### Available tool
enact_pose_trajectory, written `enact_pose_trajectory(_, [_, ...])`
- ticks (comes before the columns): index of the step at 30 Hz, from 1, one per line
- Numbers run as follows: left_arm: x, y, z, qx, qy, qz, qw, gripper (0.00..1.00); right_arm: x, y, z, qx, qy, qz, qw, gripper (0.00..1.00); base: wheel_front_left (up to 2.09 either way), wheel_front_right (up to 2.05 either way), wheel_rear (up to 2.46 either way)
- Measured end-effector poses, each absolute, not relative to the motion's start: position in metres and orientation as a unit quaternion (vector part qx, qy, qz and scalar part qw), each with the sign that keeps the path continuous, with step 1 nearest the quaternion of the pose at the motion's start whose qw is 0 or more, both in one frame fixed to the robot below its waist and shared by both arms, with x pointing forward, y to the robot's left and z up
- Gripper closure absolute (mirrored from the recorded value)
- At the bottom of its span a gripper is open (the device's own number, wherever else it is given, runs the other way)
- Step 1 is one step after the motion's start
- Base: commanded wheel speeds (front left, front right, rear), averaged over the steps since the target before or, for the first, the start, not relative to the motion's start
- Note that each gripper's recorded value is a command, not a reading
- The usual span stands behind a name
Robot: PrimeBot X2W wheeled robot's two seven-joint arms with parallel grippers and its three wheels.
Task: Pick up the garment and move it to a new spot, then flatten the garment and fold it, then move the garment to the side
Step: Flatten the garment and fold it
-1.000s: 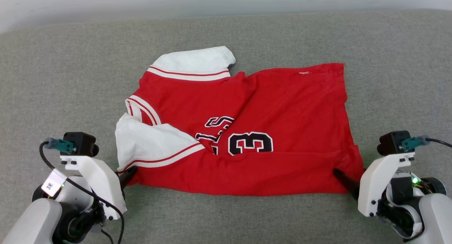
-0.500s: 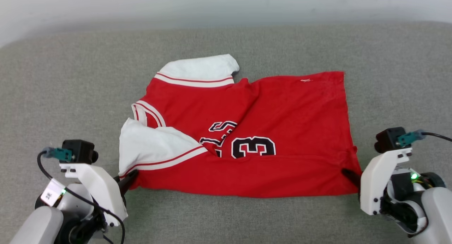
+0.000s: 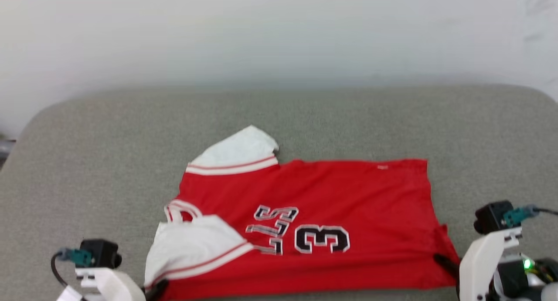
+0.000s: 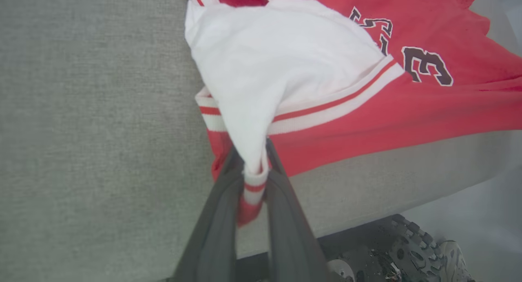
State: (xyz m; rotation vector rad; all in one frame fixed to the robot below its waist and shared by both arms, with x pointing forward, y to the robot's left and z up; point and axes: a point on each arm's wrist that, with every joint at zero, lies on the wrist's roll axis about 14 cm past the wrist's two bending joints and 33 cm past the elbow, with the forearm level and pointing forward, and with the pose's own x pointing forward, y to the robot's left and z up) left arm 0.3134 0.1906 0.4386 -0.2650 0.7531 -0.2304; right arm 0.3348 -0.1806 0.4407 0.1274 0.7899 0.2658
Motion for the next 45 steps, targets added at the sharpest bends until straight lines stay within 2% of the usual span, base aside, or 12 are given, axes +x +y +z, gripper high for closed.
enact_pose_trajectory(7, [0.278,0.193,0.417,-0.158,0.4,-0.089,0.899,1.0,0.294,-0.177,0.419,0.097,0.417,0.114,0.896,1.0,0.0,0.0,0.0])
enact_pose_trajectory(13, [0.269,0.192,0.393,-0.17,0.42,-0.075,0.888,1.0,0.279,-0.181,0.391,0.121,0.436,0.085,0.887,1.0,0.0,0.0,0.0])
enact_pose_trajectory(14, [0.27,0.192,0.391,-0.172,0.421,-0.075,0.888,1.0,0.28,-0.18,0.39,0.13,0.431,0.082,0.889,0.75,0.0,0.0,0.0])
enact_pose_trajectory(15, [0.27,0.192,0.388,-0.171,0.425,-0.076,0.886,1.0,0.28,-0.178,0.387,0.135,0.429,0.081,0.889,0.28,0.0,0.0,0.0])
enact_pose_trajectory(16, [0.27,0.192,0.385,-0.172,0.426,-0.075,0.885,0.87,0.279,-0.178,0.384,0.136,0.429,0.079,0.889,0.0,0.0,0.0,0.0])
enact_pose_trajectory(18, [0.272,0.189,0.382,-0.179,0.425,-0.077,0.884,0.08,0.282,-0.178,0.383,0.142,0.414,0.076,0.896,0.0,0.0,0.0,0.0])
enact_pose_trajectory(19, [0.274,0.189,0.382,-0.18,0.422,-0.078,0.885,0.0,0.284,-0.177,0.384,0.142,0.405,0.076,0.9,0.0,0.0,0.0,0.0])
enact_pose_trajectory(24, [0.296,0.19,0.396,-0.176,0.375,-0.081,0.906,0.0,0.305,-0.178,0.406,0.137,0.314,0.072,0.937,0.0,0.0,0.0,0.0])
enact_pose_trajectory(30, [0.332,0.199,0.43,-0.136,0.277,-0.076,0.948,0.0,0.336,-0.191,0.457,0.108,0.158,0.052,0.98,0.0,0.0,0.0,0.0])
enact_pose_trajectory(37, [0.379,0.191,0.478,-0.089,0.145,-0.078,0.982,0.0,0.355,-0.195,0.499,0.072,0.053,0.039,0.995,0.0,0.0,0.0,0.0])
enact_pose_trajectory(41, [0.41,0.177,0.497,-0.076,0.093,-0.093,0.988,0.0,0.368,-0.193,0.515,0.064,0.02,0.037,0.997,0.0,0.0,0.0,0.0])
enact_pose_trajectory(45, [0.435,0.165,0.501,-0.075,0.082,-0.111,0.988,0.0,0.38,-0.193,0.521,0.057,0.008,0.036,0.998,0.0,0.0,0.0,0.0])
